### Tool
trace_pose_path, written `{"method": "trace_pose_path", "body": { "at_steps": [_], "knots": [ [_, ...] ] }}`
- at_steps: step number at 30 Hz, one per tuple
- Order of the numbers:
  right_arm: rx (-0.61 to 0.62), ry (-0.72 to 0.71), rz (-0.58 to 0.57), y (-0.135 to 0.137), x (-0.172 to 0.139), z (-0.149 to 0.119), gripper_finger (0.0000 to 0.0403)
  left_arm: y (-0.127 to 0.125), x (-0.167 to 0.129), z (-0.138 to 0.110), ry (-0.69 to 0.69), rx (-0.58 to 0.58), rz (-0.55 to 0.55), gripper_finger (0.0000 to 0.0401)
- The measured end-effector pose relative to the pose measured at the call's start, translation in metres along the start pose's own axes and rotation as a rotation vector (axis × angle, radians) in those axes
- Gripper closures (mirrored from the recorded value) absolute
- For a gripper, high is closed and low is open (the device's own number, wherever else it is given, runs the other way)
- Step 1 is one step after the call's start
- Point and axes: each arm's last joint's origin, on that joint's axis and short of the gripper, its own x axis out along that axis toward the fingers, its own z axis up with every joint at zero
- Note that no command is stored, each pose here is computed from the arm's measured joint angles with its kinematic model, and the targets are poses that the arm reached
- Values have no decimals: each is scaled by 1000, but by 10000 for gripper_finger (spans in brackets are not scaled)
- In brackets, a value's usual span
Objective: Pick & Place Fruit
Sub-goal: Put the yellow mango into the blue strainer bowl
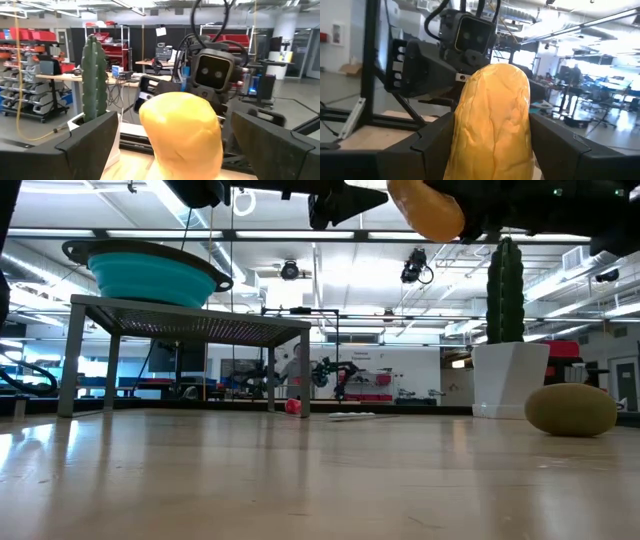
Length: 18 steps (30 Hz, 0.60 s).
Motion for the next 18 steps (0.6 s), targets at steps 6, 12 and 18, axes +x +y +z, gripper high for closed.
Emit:
{"method": "trace_pose_path", "body": {
  "at_steps": [6, 12, 18],
  "knots": [
    [-53, 7, -31, 8, 10, 3, 153, 1, 0, 0, 4, 2, 24, 3],
    [-101, 13, -66, 16, 16, 5, 153, 1, 0, -1, 8, 4, 27, 4],
    [-147, 26, -86, 21, 21, 7, 153, 1, 0, -1, 13, 0, -1, 4]
  ]
}}
